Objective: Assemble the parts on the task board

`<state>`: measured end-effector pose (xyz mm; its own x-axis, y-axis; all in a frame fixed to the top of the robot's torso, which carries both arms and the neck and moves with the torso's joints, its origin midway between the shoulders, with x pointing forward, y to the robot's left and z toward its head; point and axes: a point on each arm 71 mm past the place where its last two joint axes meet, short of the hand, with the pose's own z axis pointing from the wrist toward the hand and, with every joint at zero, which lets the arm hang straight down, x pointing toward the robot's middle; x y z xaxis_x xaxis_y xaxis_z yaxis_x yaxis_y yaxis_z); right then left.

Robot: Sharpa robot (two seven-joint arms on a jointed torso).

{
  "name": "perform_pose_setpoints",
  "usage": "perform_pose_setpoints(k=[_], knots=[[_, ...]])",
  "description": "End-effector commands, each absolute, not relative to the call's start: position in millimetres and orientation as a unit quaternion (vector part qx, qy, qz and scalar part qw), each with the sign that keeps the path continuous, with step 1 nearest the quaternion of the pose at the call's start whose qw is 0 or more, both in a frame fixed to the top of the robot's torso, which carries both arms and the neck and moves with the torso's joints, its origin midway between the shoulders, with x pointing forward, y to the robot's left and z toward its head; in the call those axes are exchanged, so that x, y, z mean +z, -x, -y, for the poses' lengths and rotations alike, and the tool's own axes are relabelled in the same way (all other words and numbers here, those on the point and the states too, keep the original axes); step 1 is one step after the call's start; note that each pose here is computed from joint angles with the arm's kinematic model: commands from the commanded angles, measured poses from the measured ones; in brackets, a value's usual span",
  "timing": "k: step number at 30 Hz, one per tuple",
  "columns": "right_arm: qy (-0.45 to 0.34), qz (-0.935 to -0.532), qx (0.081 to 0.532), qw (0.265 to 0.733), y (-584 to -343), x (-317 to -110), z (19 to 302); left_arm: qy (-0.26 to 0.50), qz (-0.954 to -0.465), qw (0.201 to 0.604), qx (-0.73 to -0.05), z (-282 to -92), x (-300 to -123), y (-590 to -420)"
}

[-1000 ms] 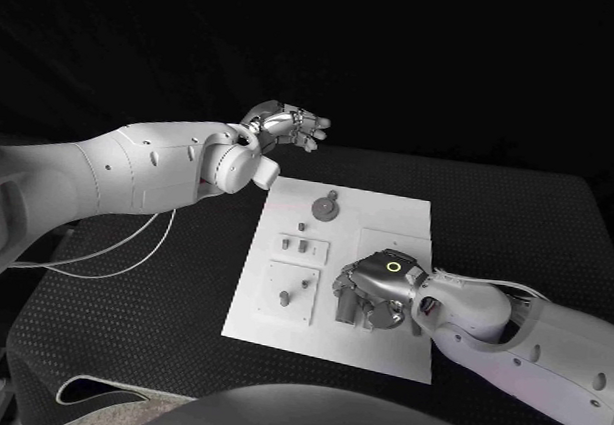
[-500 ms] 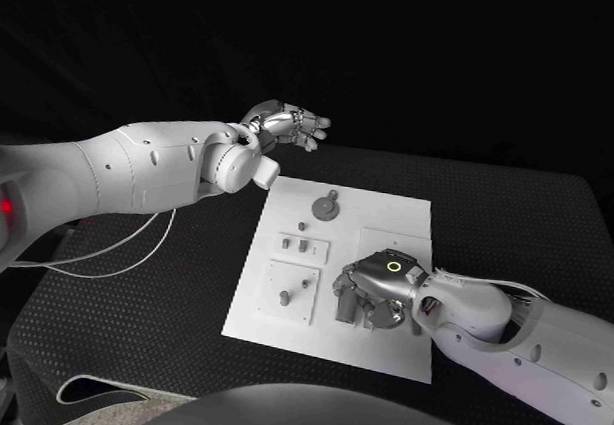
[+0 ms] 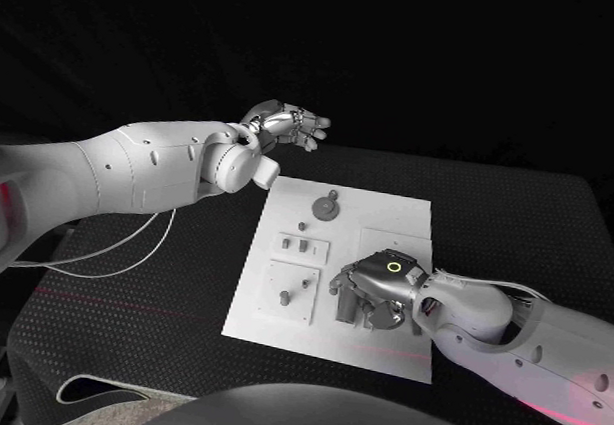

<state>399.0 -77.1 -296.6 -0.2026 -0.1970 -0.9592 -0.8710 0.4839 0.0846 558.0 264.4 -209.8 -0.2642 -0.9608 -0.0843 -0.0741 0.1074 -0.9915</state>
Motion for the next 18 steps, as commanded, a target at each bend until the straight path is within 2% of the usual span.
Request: perform_pose_setpoints(k=[1,18], knots=[[0.378,-0.694,0.339,0.511,-399.0,-295.2,77.7,0.424,-0.605,0.427,-0.521,-262.6,-208.7,-557.8],[0.361,-0.680,0.339,0.540,-400.3,-289.9,87.6,0.425,-0.605,0.427,-0.520,-263.4,-208.8,-557.8]])
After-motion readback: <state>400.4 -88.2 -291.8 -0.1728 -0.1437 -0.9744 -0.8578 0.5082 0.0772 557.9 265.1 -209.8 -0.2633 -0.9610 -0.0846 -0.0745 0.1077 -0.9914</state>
